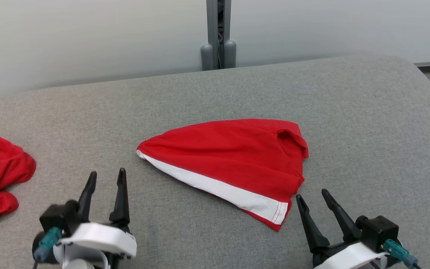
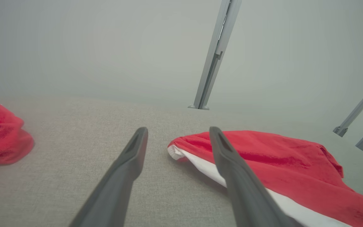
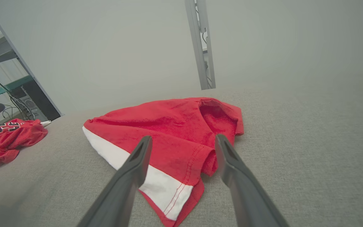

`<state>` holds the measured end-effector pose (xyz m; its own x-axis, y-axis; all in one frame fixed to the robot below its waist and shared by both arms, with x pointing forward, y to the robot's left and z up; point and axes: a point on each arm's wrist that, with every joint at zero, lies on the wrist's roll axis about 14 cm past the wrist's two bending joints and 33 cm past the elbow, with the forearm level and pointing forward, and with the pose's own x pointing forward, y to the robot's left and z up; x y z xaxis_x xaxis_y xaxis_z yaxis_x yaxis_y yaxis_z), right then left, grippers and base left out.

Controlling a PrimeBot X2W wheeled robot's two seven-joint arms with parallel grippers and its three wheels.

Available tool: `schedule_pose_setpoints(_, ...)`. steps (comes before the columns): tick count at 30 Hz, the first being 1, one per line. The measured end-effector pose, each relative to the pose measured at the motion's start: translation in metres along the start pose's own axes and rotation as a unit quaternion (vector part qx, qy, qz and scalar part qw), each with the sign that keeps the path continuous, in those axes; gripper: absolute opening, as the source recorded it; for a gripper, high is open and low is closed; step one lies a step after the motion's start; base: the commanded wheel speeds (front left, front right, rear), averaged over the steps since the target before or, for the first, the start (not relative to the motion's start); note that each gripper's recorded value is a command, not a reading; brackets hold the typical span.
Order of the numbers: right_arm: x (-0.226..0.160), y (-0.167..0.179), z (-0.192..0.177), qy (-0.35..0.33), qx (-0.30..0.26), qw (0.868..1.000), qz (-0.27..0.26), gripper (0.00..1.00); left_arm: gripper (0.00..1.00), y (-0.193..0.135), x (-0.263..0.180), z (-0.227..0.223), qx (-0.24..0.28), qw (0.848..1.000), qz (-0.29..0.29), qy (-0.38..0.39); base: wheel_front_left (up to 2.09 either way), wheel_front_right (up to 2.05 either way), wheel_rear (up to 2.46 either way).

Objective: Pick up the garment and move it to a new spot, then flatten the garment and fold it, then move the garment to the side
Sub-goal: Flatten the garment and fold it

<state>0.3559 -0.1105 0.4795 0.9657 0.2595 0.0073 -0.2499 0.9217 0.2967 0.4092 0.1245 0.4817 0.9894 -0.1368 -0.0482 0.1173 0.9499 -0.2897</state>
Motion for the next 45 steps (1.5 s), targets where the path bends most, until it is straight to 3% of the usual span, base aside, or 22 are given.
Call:
schedule_pose_setpoints(4, -0.006, 0.002, -0.009, 0.014, 0.004, 1.000, 0.003, 1.00, 1.00, -0.007, -0.023, 0.006, -0.010, 1.000, 0.007, -0.026, 0.00, 0.00, 0.00)
schedule_pose_setpoints(12, -0.012, 0.006, -0.028, 0.044, 0.016, 0.999, 0.008, 1.00, 1.00, -0.010, -0.054, 0.006, 0.024, 0.999, 0.016, -0.041, 0.00, 0.00, 0.00)
schedule_pose_setpoints(34, 0.019, 0.013, -0.096, 0.168, 0.021, 0.985, 0.028, 1.00, 1.00, 0.014, -0.065, 0.013, 0.040, 0.997, 0.047, -0.054, 0.00, 0.00, 0.00)
schedule_pose_setpoints(35, 0.019, 0.013, -0.097, 0.170, 0.021, 0.985, 0.028, 0.49, 1.00, 0.015, -0.065, 0.013, 0.039, 0.997, 0.048, -0.053, 0.00, 0.00, 0.00)
schedule_pose_setpoints(38, 0.019, 0.013, -0.103, 0.181, 0.015, 0.983, 0.030, 0.00, 1.00, 0.017, -0.065, 0.013, 0.036, 0.996, 0.053, -0.054, 0.00, 0.00, 0.00)
schedule_pose_setpoints(45, 0.020, -0.003, -0.102, 0.182, -0.014, 0.983, 0.022, 0.00, 1.00, 0.019, -0.063, 0.015, 0.034, 0.996, 0.058, -0.057, 0.00, 0.00, 0.00)
